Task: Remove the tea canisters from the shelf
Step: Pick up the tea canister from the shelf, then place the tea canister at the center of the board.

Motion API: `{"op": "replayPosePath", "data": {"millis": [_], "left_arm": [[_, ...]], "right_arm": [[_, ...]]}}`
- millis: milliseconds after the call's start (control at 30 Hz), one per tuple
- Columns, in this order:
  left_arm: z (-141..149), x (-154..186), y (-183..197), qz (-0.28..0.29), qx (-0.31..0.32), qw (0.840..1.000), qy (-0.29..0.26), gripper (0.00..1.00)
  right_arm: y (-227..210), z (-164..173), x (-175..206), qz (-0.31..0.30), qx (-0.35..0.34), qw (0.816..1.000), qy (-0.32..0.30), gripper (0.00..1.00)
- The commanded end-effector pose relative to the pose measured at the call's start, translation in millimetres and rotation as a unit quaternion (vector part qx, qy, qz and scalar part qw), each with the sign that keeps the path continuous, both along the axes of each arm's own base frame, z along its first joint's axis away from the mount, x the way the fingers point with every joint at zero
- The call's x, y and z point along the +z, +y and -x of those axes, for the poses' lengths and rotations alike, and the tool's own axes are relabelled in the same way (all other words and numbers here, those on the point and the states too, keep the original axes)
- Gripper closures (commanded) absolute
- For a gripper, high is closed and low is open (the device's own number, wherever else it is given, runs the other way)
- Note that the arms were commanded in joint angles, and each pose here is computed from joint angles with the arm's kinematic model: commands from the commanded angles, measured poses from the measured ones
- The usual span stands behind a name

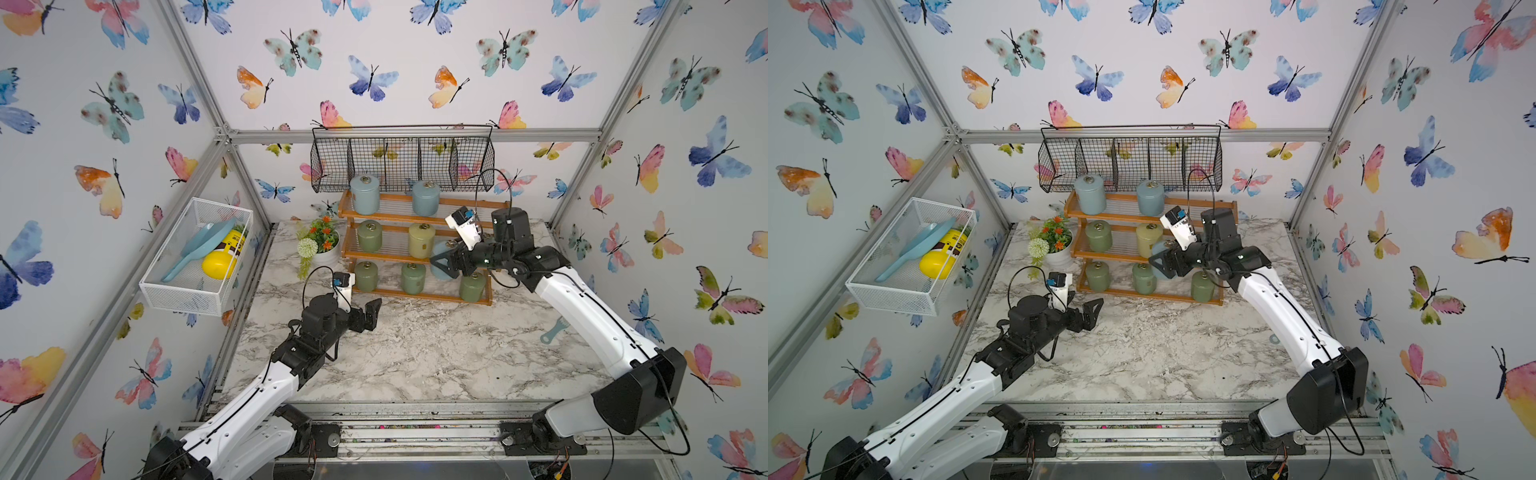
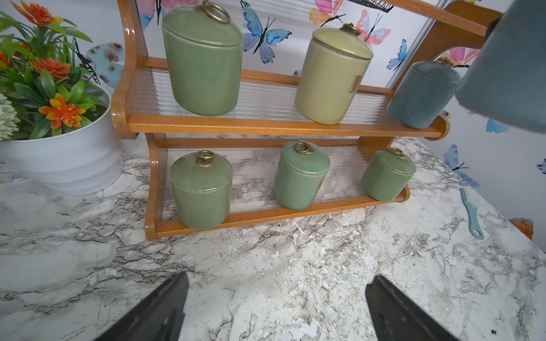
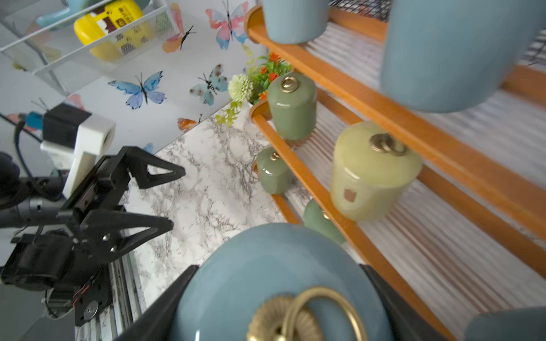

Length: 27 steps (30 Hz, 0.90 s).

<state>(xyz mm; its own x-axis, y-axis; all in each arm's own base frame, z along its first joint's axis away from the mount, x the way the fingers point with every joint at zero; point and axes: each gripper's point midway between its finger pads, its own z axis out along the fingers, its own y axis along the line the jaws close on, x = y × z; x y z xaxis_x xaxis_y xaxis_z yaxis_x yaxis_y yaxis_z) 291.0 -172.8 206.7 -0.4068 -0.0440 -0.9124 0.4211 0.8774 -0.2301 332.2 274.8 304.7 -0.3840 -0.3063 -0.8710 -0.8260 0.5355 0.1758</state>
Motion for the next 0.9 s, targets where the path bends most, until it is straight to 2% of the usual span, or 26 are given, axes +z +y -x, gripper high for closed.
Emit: {"op": "replayPosePath", "data": {"millis": [0, 367, 533, 867], "left_arm": [[-1, 6, 5, -0.011, 0.010, 1.000, -0.009, 0.02], [5, 7, 13, -0.018, 0.017, 1.000, -0.007, 0.02], [9, 6, 16, -0.019, 0.020, 1.000, -0.005, 0.02], [8, 3, 20, -0.019, 0.032, 0.999, -0.001, 0.02]], "right_arm": [[13, 16, 40, -0.069, 0.031, 0.994, -0.085, 0.35], [49, 74, -37, -0.068, 0.068, 0.990, -0.107, 0.35], [58, 92, -77, -0.058, 0.069, 0.992, -0.092, 0.36], [72, 134, -134, -0.053, 0.071, 0.994, -0.066, 0.36]]}}
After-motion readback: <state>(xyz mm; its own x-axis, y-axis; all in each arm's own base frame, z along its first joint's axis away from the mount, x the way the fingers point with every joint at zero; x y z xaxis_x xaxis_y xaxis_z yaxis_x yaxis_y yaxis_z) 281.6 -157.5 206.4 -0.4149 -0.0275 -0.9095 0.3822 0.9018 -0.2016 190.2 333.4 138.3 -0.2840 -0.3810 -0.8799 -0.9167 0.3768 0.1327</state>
